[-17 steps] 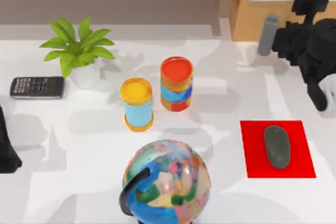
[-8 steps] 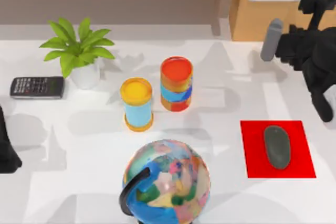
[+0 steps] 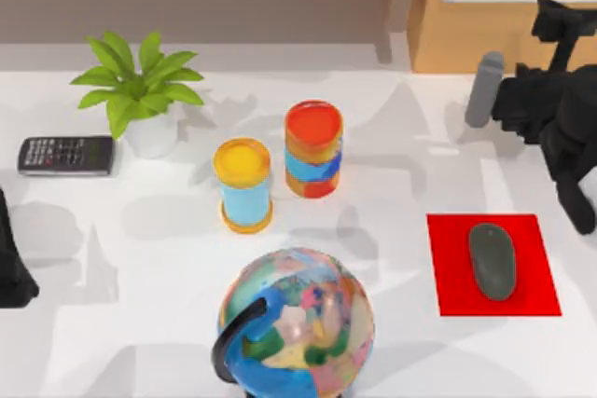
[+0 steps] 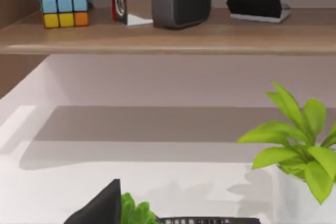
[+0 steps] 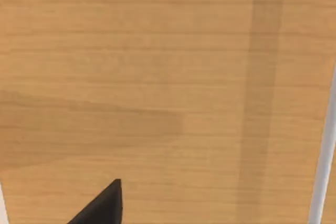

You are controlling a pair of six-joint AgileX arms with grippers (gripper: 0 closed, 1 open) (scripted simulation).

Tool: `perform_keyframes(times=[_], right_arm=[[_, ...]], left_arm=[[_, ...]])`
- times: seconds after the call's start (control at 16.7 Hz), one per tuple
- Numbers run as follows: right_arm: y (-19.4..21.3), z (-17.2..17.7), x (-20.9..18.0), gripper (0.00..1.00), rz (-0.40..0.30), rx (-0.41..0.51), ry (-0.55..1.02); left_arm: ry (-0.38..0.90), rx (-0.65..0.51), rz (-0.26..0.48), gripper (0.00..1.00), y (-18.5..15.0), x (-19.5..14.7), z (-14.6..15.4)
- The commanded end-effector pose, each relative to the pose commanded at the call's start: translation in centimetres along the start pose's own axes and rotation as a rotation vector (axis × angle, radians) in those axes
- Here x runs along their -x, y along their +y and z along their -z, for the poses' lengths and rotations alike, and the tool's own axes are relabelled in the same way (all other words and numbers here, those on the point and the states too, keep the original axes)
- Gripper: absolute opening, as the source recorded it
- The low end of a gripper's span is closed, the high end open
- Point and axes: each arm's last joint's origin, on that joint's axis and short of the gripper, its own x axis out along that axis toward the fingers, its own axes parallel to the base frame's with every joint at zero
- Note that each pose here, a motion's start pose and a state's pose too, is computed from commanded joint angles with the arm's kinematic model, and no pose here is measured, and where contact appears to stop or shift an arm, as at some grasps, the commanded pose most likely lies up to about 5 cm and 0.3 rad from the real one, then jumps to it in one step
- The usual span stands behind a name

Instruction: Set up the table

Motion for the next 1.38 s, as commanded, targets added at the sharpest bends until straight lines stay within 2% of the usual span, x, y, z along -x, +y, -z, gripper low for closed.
perform_keyframes(times=[0.18, 0.36, 0.54, 0.72, 1.02, 1.2, 1.38], right_arm=[[-0.8, -1.1, 0.1, 1.0, 0.036, -0.038, -0.018], [-2.2, -4.6, 0.6, 1.0, 0.102, -0.18, -0.074], [-3.4, -9.3, 1.5, 1.0, 0.139, -0.409, -0.141], [-4.9, -14.3, 2.1, 1.0, 0.154, -0.699, -0.197], [-8.2, -22.2, 1.8, 1.0, 0.116, -1.157, -0.222], [-10.1, -25.9, 1.0, 1.0, 0.08, -1.343, -0.182], [-11.8, -28.1, -0.1, 1.0, 0.064, -1.466, -0.125]], left_arm=[[0.0, 0.0, 0.0, 1.0, 0.0, 0.0, 0.0], [0.0, 0.0, 0.0, 1.0, 0.0, 0.0, 0.0], [0.0, 0.0, 0.0, 1.0, 0.0, 0.0, 0.0], [0.0, 0.0, 0.0, 1.0, 0.0, 0.0, 0.0], [0.0, 0.0, 0.0, 1.0, 0.0, 0.0, 0.0], [0.0, 0.0, 0.0, 1.0, 0.0, 0.0, 0.0], [0.0, 0.0, 0.0, 1.0, 0.0, 0.0, 0.0]])
